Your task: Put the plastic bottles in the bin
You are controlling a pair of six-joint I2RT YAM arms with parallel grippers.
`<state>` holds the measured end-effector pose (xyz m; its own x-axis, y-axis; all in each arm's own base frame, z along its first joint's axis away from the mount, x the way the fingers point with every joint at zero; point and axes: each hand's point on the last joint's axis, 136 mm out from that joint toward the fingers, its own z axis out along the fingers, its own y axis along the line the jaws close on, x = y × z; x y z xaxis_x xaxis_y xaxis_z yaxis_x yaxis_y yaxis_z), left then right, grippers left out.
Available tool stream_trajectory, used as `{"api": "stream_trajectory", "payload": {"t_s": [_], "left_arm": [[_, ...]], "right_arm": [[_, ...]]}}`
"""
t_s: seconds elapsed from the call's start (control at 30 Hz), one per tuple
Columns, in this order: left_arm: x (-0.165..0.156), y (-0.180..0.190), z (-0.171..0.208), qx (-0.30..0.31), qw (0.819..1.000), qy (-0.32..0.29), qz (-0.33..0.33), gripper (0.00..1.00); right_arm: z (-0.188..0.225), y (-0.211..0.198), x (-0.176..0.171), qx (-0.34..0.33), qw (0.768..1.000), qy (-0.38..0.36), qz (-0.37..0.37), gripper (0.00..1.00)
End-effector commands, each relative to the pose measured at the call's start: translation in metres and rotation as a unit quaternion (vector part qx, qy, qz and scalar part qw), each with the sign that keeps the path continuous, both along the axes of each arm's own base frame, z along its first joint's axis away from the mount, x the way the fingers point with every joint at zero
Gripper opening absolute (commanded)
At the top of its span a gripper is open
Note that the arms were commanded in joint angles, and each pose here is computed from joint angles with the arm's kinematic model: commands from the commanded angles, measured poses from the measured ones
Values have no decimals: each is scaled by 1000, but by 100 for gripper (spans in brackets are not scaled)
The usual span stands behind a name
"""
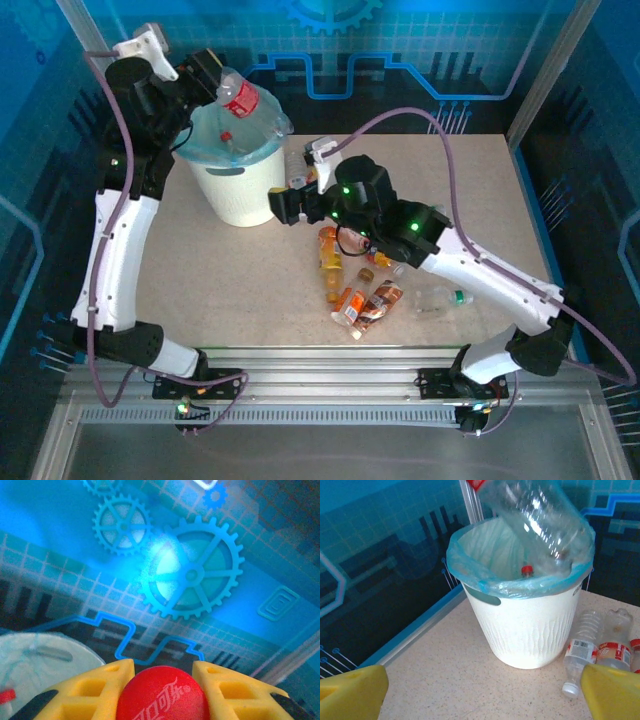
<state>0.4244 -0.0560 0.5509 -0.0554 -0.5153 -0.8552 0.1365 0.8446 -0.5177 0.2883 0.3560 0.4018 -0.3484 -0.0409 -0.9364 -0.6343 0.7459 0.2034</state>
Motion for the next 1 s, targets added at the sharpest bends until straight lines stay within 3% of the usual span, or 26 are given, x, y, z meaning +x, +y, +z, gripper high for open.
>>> {"api": "stream_trajectory", "payload": {"t_s": [0.0,0.27,0.73,0.97], "left_arm": [[7,24,23,30,998,-31,50,0],[57,56,-11,55,994,39,81,0],[125,57,-153,111,969,218,14,0],[142,54,-212,123,955,269,-12,0]], "right_arm": [[1,5,4,-18,1000,2,11,99],[-8,11,17,-34,999,7,10,99],[-73,3,34,-78,993,92,11,94],[-108,2,40,-79,982,166,31,83]]}}
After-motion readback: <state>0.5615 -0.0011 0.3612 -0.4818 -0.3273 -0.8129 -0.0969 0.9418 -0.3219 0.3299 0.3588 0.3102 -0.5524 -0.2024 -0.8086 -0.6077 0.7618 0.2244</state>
